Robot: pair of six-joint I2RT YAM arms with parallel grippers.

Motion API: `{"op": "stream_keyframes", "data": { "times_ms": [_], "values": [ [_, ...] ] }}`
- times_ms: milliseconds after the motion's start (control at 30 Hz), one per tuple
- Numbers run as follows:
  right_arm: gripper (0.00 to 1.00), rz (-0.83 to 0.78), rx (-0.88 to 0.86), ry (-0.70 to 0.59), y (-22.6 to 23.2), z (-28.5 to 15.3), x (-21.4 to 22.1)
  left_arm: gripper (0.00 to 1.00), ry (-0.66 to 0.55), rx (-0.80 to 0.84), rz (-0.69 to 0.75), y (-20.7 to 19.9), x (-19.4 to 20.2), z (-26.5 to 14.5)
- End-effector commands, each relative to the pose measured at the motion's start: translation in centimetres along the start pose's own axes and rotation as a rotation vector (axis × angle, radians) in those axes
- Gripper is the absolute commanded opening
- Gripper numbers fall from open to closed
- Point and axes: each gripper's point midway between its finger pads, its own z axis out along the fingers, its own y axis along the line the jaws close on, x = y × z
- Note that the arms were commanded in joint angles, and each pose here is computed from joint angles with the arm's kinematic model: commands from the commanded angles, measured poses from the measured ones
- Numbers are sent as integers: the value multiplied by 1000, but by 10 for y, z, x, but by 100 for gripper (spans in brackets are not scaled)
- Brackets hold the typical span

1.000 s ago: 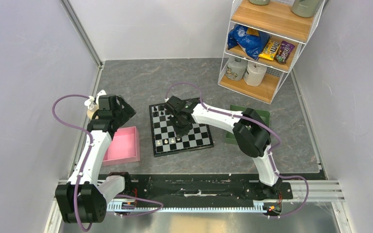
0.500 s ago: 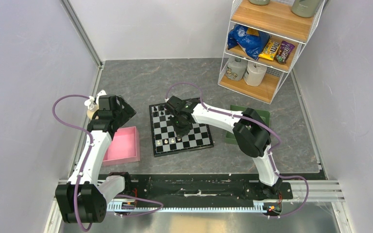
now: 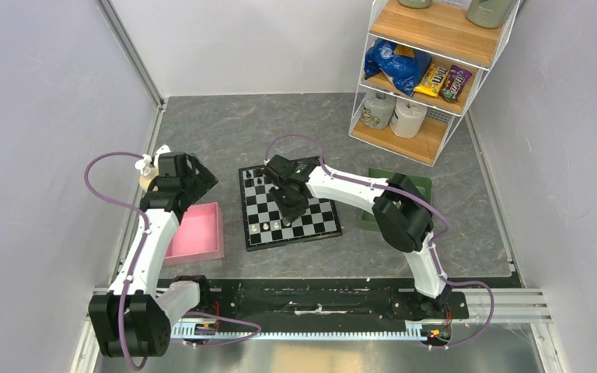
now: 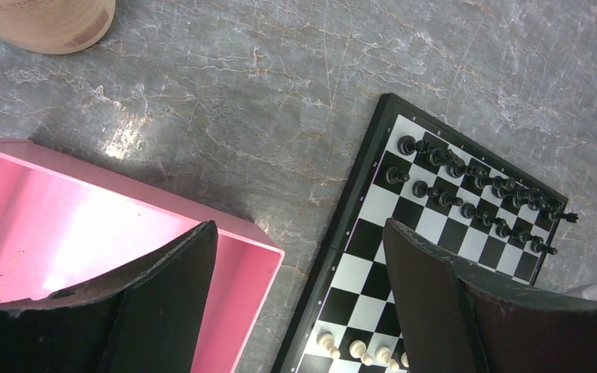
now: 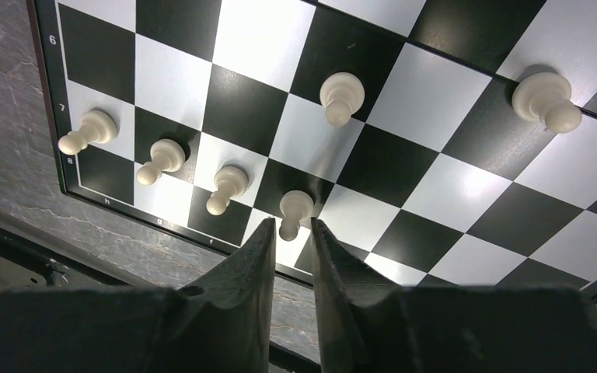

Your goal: Set up the chess pieces on the board

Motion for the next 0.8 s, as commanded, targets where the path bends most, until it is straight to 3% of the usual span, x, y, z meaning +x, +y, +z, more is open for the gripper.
{"op": "stream_keyframes", "data": {
  "times_ms": [0, 400, 767],
  "values": [
    [33, -23, -27, -30, 9, -15, -8, 85, -21, 27, -1, -6, -6, 2],
    [40, 10, -76, -187, 1, -64, -59, 85, -23, 33, -2, -7, -7, 1],
    [42, 53, -109, -157, -6, -38, -83, 85, -31, 31, 3, -7, -9, -1]
  ]
}}
